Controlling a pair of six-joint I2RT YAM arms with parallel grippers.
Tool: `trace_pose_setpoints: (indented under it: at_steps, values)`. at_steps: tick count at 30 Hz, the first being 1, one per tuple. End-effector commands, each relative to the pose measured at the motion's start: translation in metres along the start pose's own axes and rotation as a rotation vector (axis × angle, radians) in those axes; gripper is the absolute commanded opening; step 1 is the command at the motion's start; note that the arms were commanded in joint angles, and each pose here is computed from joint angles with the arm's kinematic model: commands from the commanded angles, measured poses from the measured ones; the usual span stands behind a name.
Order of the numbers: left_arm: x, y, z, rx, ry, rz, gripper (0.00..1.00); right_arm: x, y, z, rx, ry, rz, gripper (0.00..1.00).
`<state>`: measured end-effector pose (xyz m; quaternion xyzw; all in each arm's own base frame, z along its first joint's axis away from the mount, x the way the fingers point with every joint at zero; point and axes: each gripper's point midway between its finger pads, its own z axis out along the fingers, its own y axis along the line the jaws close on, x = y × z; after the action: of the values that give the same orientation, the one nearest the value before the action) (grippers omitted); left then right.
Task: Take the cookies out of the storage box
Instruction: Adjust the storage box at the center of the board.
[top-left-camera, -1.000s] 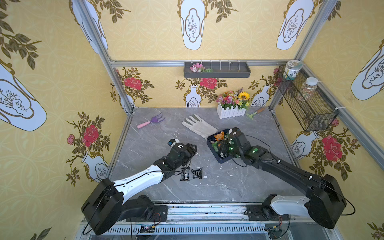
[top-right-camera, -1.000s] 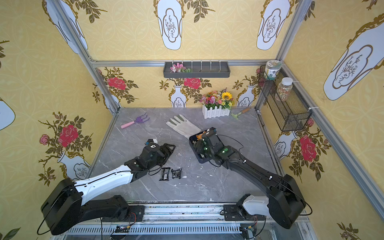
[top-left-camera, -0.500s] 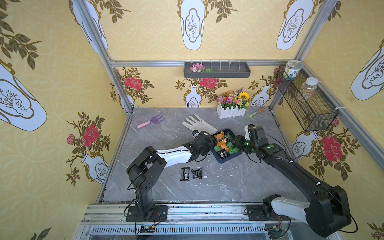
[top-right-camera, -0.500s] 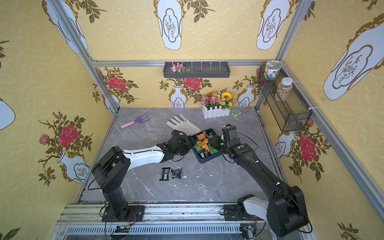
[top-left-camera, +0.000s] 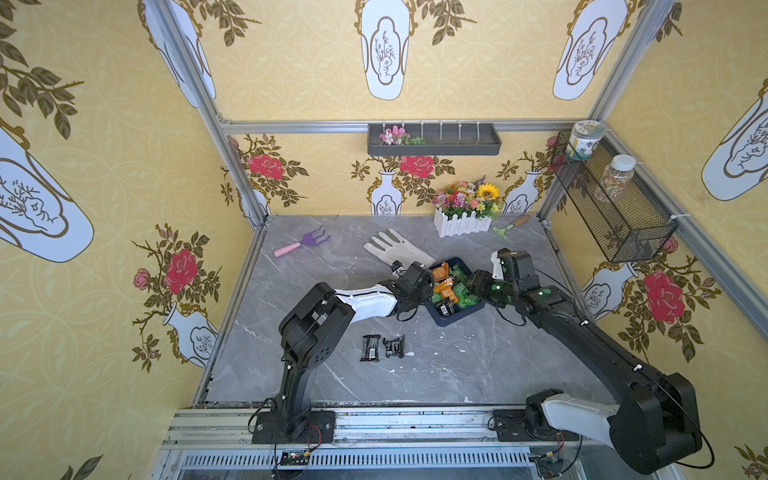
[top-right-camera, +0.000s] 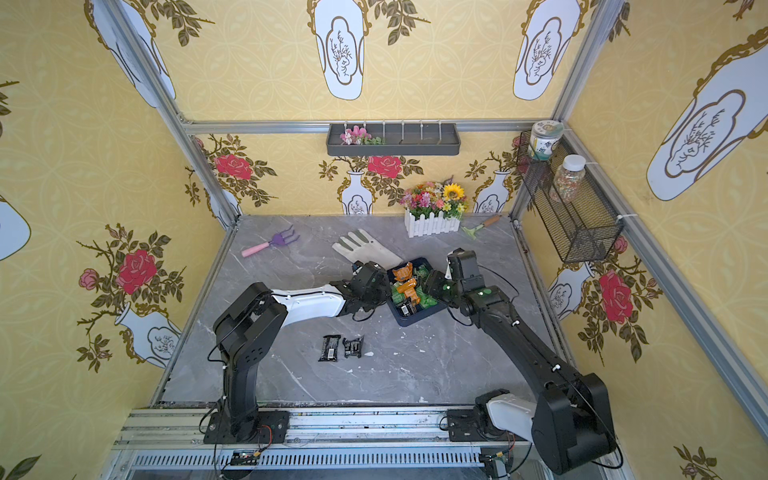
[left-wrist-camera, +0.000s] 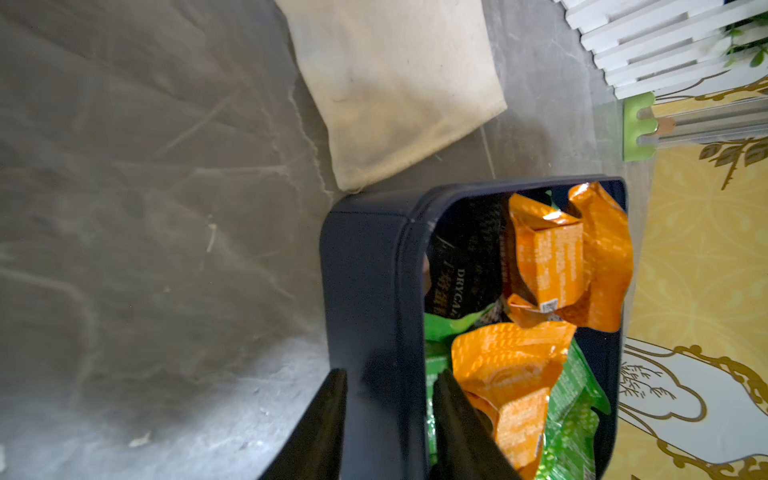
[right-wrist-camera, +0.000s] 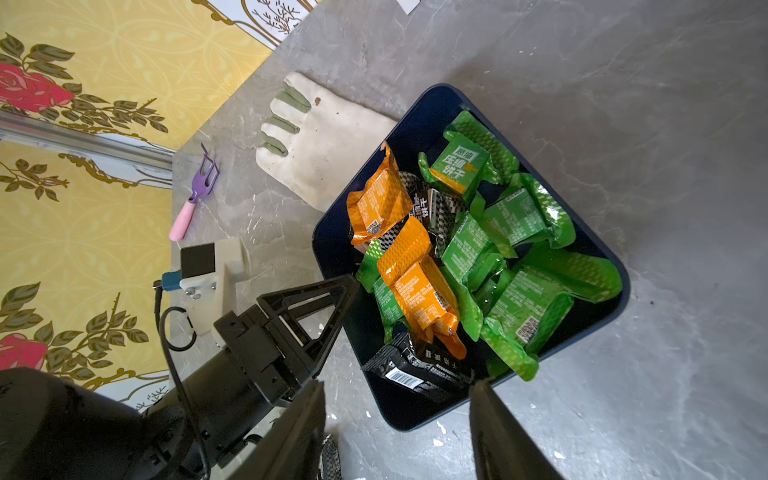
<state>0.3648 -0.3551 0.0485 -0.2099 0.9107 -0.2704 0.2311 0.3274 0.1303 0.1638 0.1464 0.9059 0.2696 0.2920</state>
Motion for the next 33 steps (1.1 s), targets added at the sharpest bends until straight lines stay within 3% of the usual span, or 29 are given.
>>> trace_pose_setpoints:
  at_steps: [1,4,11,22,26,29,33]
  values:
    - [-0.012,0.012,-0.007,-0.065,-0.058,0.071,0.31,0.0,0.004,0.002,-0.01,0.029,-0.026,0.6]
    - [-0.021,0.017,-0.012,-0.093,-0.083,0.118,0.21,0.002,0.004,0.005,-0.017,0.041,-0.028,0.61]
    - [-0.028,0.022,-0.014,-0.129,-0.096,0.269,0.12,0.007,0.006,0.011,-0.032,0.079,-0.035,0.61]
    - [-0.037,0.018,-0.013,-0.136,-0.089,0.409,0.07,0.012,0.015,0.032,-0.052,0.133,-0.01,0.6]
    - [-0.034,0.012,-0.013,-0.101,-0.074,0.392,0.15,0.011,0.014,0.047,-0.062,0.125,0.041,0.57]
    - [-0.036,0.006,-0.019,-0.072,-0.088,0.363,0.28,0.007,0.016,0.06,-0.076,0.113,0.054,0.53]
    - [-0.052,-0.017,-0.052,0.022,-0.168,0.323,0.43,-0.004,0.021,0.076,-0.084,0.107,0.041,0.52]
